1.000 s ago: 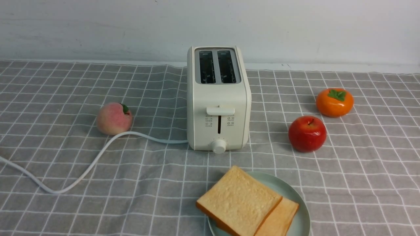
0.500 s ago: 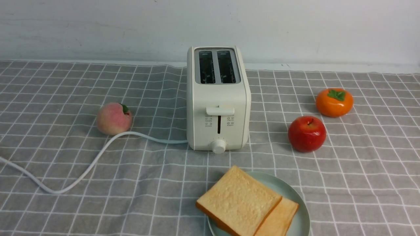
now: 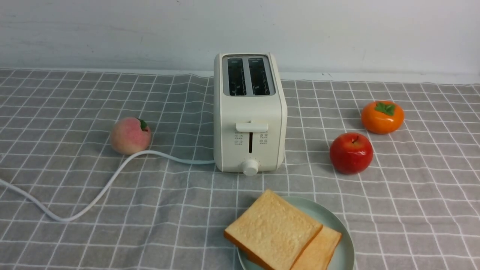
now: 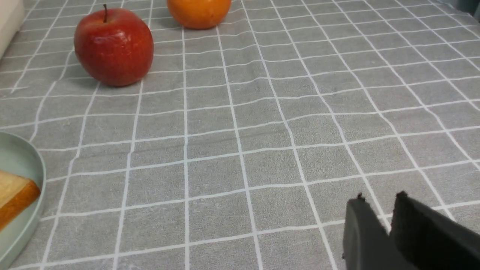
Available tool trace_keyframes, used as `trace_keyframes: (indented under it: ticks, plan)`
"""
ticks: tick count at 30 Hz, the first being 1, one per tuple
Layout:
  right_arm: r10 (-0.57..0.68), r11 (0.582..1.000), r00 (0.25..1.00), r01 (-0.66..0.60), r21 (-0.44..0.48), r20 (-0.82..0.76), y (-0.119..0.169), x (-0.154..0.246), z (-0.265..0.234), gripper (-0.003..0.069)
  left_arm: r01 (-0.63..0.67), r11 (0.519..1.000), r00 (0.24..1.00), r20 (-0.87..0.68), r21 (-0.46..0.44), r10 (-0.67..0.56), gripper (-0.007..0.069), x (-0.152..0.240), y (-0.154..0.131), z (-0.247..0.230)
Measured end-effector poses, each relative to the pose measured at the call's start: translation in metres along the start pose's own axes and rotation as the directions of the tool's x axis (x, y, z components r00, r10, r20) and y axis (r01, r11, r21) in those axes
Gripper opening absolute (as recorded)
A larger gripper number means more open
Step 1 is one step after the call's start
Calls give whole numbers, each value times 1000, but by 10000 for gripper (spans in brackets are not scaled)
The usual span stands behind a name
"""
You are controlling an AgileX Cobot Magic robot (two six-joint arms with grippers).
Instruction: Take toasted bread from bread machine on grey coffee table place on plate.
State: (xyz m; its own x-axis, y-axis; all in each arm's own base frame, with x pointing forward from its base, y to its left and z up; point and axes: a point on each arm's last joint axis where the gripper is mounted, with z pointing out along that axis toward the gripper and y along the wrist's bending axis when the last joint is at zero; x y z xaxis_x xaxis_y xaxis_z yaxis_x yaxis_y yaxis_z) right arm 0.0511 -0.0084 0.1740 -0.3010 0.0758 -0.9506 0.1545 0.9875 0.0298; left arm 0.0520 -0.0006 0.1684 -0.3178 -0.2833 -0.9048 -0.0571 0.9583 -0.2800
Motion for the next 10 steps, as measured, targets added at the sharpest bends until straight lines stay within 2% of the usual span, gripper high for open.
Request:
trace_keyframes:
  ticks: [10]
  plan:
    - [0,1000,1000,0,0,1,0,0,0,142,0,1000,1000,0,0,0,30,0,0,0]
